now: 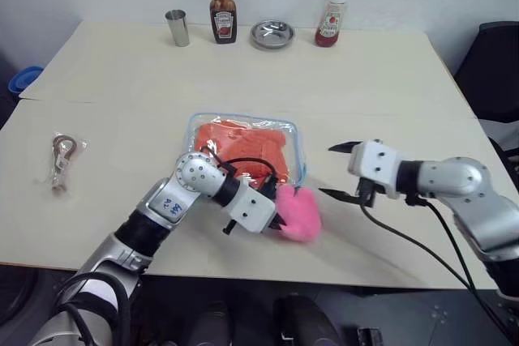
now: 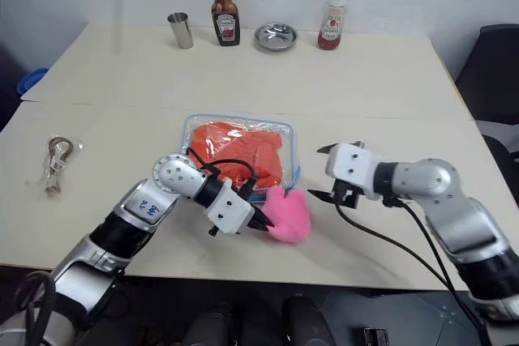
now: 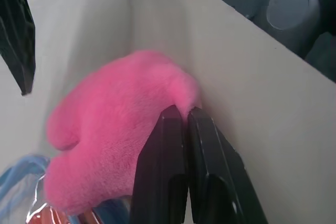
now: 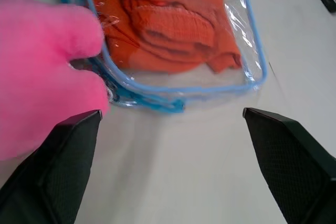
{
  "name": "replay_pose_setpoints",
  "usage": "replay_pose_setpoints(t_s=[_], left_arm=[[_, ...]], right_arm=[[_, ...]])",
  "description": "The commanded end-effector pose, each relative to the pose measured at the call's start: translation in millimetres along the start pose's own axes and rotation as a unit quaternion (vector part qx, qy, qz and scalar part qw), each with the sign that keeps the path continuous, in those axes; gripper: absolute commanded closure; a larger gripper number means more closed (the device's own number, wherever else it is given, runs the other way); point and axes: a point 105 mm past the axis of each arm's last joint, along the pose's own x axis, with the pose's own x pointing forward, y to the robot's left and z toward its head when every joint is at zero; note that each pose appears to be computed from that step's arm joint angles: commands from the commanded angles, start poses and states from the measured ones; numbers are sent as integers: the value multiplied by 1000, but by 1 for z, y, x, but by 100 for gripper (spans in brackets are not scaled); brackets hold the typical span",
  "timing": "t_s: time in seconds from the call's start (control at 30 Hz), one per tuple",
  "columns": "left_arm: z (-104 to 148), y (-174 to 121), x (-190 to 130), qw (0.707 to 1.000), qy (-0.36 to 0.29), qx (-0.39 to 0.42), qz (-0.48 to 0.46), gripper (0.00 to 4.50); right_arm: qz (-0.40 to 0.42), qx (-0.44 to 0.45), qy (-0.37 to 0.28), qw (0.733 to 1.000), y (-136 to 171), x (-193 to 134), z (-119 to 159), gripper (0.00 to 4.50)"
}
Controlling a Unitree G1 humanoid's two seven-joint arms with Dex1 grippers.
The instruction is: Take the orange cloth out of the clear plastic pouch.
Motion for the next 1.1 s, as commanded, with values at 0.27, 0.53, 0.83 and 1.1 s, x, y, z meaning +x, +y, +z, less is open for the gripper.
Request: replay_pose_setpoints(t_s=[0.27, 0.53, 0.83, 1.1], left_arm=[[21, -4, -5, 999, -9, -23, 41, 450], [23, 1, -5, 998, -7, -31, 60, 450], [16, -3, -7, 996, 0, -49, 68, 450], [-15, -31, -50, 974, 40, -167, 148, 450]], right_arm=[[62, -133, -37, 988, 6, 26, 2, 193], [71, -160, -61, 983, 6, 43, 5, 193], [75, -169, -62, 981, 3, 43, -1, 418], [74, -184, -36, 979, -4, 30, -11, 448]])
